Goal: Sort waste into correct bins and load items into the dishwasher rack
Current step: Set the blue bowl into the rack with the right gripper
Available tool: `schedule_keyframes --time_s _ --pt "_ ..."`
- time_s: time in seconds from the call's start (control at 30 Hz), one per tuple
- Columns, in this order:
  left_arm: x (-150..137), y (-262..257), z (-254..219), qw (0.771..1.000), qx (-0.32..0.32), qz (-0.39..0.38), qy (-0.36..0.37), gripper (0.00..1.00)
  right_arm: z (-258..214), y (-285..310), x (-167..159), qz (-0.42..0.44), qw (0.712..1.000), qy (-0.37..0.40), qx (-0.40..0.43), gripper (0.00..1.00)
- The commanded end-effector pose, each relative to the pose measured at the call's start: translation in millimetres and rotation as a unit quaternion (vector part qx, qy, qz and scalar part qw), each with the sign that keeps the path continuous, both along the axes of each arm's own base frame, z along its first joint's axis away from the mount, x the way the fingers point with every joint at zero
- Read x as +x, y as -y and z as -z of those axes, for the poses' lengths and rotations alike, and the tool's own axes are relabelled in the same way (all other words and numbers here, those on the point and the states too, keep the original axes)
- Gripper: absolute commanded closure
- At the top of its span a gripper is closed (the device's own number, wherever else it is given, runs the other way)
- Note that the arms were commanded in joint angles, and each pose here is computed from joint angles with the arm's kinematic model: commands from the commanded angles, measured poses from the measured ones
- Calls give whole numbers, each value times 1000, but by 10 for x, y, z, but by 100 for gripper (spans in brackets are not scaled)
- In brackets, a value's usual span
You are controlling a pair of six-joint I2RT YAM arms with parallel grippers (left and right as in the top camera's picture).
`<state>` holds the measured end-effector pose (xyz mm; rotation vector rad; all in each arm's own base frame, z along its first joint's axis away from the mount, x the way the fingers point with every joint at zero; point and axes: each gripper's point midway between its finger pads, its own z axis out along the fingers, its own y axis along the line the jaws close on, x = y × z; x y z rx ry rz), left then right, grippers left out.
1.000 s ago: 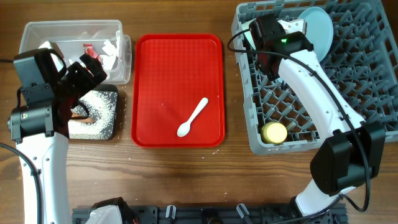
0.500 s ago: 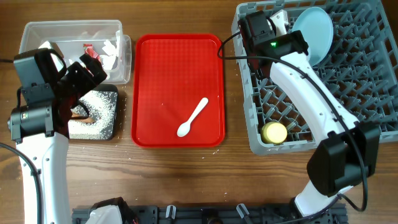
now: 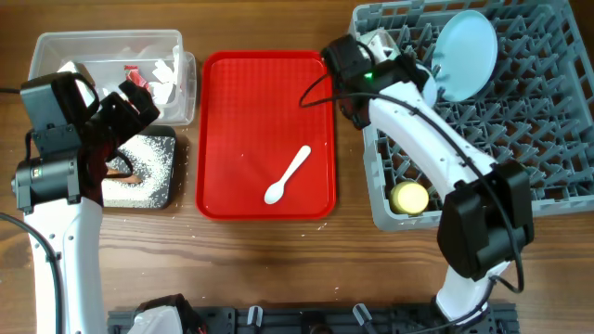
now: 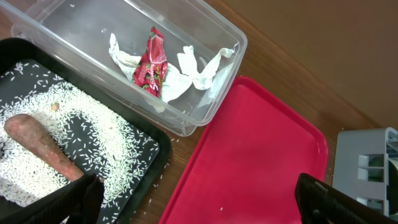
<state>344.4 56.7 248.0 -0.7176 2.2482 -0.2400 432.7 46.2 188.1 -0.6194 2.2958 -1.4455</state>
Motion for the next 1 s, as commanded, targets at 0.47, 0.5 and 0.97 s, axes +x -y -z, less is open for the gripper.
schedule_keyframes --time_s 0.47,0.5,0.97 --pt "15 -34 -39 1000 7 -2 4 0 -191 112 65 24 994 58 -84 96" --pt "15 -36 -39 1000 7 -2 4 0 -154 103 64 22 996 53 -75 96" --pt "15 -34 -39 1000 7 -2 4 0 153 48 -42 19 1000 12 2 96"
